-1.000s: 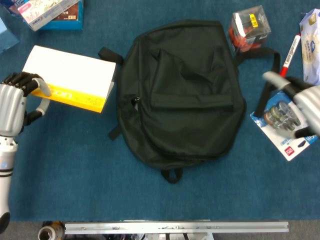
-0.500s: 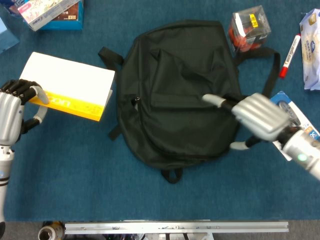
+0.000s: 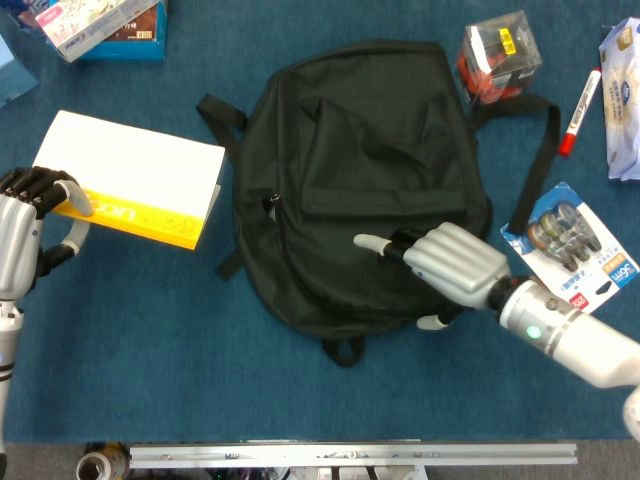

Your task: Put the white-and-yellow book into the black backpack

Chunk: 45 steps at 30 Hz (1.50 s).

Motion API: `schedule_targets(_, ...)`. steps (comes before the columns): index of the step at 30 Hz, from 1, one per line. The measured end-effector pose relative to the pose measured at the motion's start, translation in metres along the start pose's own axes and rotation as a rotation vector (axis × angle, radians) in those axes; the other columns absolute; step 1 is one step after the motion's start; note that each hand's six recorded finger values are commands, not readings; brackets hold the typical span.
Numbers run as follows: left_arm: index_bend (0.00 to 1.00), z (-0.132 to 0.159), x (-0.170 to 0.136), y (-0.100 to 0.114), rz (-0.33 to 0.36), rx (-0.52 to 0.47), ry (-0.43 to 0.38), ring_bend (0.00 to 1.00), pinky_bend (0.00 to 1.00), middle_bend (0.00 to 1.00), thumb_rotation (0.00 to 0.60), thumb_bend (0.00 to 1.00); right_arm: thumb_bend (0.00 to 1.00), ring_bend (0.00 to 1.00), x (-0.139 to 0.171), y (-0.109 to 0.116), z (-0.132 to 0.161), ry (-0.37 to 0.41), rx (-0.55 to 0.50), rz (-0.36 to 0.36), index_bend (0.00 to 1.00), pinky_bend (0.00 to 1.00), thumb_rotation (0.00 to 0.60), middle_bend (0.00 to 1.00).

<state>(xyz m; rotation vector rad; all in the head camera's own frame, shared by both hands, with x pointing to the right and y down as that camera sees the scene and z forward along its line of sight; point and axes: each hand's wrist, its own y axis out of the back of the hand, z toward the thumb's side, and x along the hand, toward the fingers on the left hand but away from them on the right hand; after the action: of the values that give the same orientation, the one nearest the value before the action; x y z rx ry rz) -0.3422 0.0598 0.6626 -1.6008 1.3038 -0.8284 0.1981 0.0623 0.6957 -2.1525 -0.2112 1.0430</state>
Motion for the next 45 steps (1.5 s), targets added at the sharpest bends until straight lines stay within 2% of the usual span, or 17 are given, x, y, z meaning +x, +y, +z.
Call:
schedule_targets(9, 0.65, -0.001, -0.001, 0.000, 0.002, -0.004, 0.000, 0.44, 0.45, 0.56, 0.600, 0.35, 0.02, 0.18, -0.024, -0.014, 0.018, -0.003, 0.082, -0.008, 0.08, 0.41, 0.600, 0.30)
schedule_targets(21, 0.65, -0.006, -0.002, 0.002, 0.007, -0.012, 0.004, 0.44, 0.45, 0.56, 0.600, 0.35, 0.05, 0.19, -0.051, -0.026, 0.028, -0.065, 0.146, -0.032, 0.08, 0.41, 0.600, 0.30)
schedule_targets(27, 0.65, -0.008, -0.003, 0.001, 0.007, -0.015, 0.009, 0.44, 0.45, 0.56, 0.600, 0.35, 0.28, 0.22, -0.060, -0.021, 0.022, -0.105, 0.141, -0.052, 0.09, 0.44, 0.600, 0.31)
schedule_targets(30, 0.65, -0.008, -0.003, 0.002, 0.011, -0.015, 0.006, 0.44, 0.45, 0.56, 0.600, 0.35, 0.49, 0.25, -0.065, -0.016, 0.018, -0.123, 0.137, -0.068, 0.14, 0.50, 0.600, 0.34)
schedule_targets(32, 0.65, -0.008, -0.002, 0.003, 0.016, -0.015, 0.004, 0.44, 0.45, 0.56, 0.600, 0.35, 0.60, 0.30, -0.069, -0.010, 0.016, -0.131, 0.133, -0.086, 0.20, 0.58, 0.600, 0.37)
schedule_targets(33, 0.65, -0.008, -0.001, 0.004, 0.018, -0.014, 0.003, 0.44, 0.45, 0.56, 0.600, 0.35, 0.62, 0.32, -0.071, -0.007, 0.016, -0.133, 0.129, -0.094, 0.22, 0.61, 0.600, 0.39)
schedule_targets(35, 0.65, -0.009, -0.001, 0.005, 0.021, -0.014, 0.002, 0.44, 0.45, 0.56, 0.600, 0.35, 0.67, 0.40, -0.075, 0.000, 0.016, -0.136, 0.115, -0.116, 0.33, 0.71, 0.600, 0.45)
schedule_targets(38, 0.65, -0.010, 0.001, 0.006, 0.024, -0.021, 0.002, 0.44, 0.45, 0.56, 0.600, 0.35, 0.70, 0.51, -0.081, 0.011, 0.016, -0.138, 0.085, -0.147, 0.48, 0.79, 0.600, 0.53)
schedule_targets(40, 0.65, -0.011, 0.002, 0.008, 0.027, -0.031, 0.000, 0.44, 0.45, 0.56, 0.600, 0.35, 0.72, 0.56, -0.084, 0.019, 0.015, -0.141, 0.067, -0.166, 0.52, 0.82, 0.600, 0.55)
schedule_targets(45, 0.65, -0.012, 0.007, 0.015, 0.036, -0.063, -0.018, 0.44, 0.45, 0.56, 0.600, 0.35, 0.79, 0.64, -0.095, 0.042, 0.012, -0.161, 0.013, -0.213, 0.56, 0.88, 0.600, 0.59)
